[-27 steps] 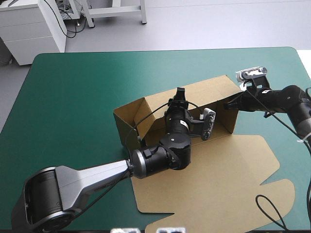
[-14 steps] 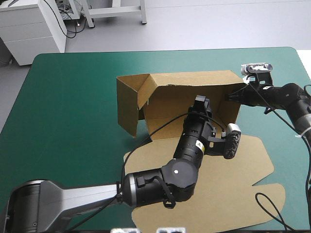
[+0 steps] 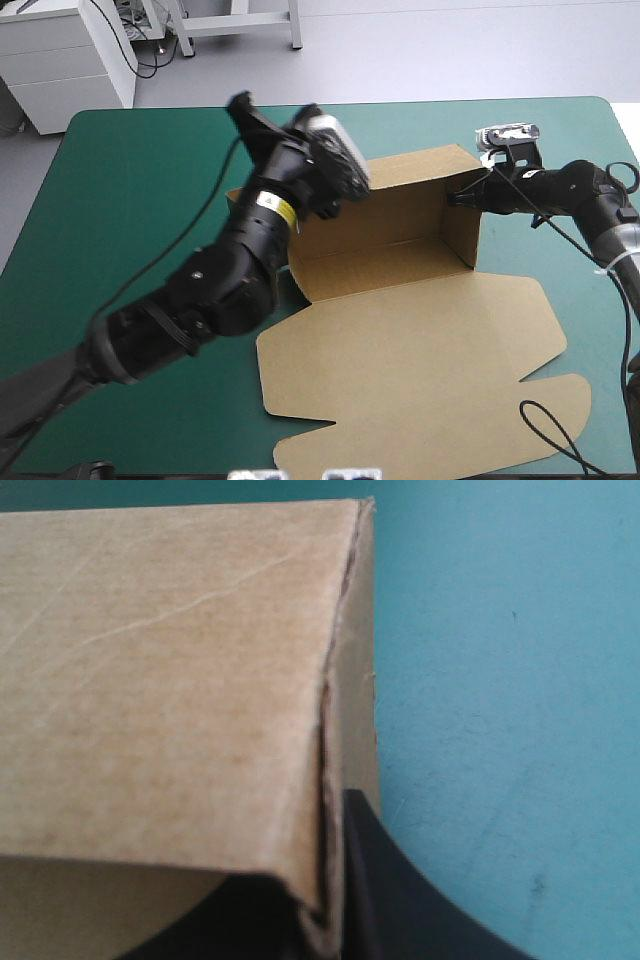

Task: Fold the box

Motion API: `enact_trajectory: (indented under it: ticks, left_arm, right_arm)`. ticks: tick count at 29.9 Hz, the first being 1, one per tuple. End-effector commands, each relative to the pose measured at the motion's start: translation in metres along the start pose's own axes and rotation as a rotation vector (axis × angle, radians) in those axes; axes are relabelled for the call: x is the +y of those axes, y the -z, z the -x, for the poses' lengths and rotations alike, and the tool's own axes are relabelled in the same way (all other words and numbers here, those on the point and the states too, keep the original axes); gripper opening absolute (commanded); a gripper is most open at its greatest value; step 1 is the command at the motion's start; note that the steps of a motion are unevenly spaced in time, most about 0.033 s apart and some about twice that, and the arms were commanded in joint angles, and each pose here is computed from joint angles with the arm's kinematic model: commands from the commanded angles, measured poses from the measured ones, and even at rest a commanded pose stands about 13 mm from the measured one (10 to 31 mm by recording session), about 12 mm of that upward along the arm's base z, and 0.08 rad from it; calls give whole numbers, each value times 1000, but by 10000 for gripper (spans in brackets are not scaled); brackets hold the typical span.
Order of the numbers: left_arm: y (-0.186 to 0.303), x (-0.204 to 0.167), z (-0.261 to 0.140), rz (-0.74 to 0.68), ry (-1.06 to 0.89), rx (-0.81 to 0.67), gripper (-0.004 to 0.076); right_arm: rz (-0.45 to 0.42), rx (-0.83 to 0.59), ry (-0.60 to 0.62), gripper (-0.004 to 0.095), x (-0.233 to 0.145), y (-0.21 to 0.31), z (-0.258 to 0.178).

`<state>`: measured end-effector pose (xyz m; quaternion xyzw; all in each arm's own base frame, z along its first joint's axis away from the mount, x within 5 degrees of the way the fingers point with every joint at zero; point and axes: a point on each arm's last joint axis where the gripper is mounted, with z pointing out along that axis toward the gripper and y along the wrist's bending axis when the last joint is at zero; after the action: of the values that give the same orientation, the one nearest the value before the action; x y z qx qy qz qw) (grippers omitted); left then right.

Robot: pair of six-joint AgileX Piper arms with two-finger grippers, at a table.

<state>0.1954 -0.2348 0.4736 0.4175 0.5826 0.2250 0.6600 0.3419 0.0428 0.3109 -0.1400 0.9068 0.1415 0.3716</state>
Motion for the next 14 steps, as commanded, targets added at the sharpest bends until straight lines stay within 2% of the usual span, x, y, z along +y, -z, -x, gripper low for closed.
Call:
enact_trajectory:
  ticks: [1,6,11,14]
  left_arm:
    - [13,62,-26,72,195,9,-1]
    - [18,106,-75,95,368,121,-1]
    - [13,128,-122,84,418,282,-1]
    - [14,141,-151,97,535,354,-1]
  right_arm:
    - [44,30,-3,0,21,11,14]
    - [15,29,-3,0,46,23,34]
    - [16,62,-25,1,69,35,45]
    - [23,98,-48,1,82,45,50]
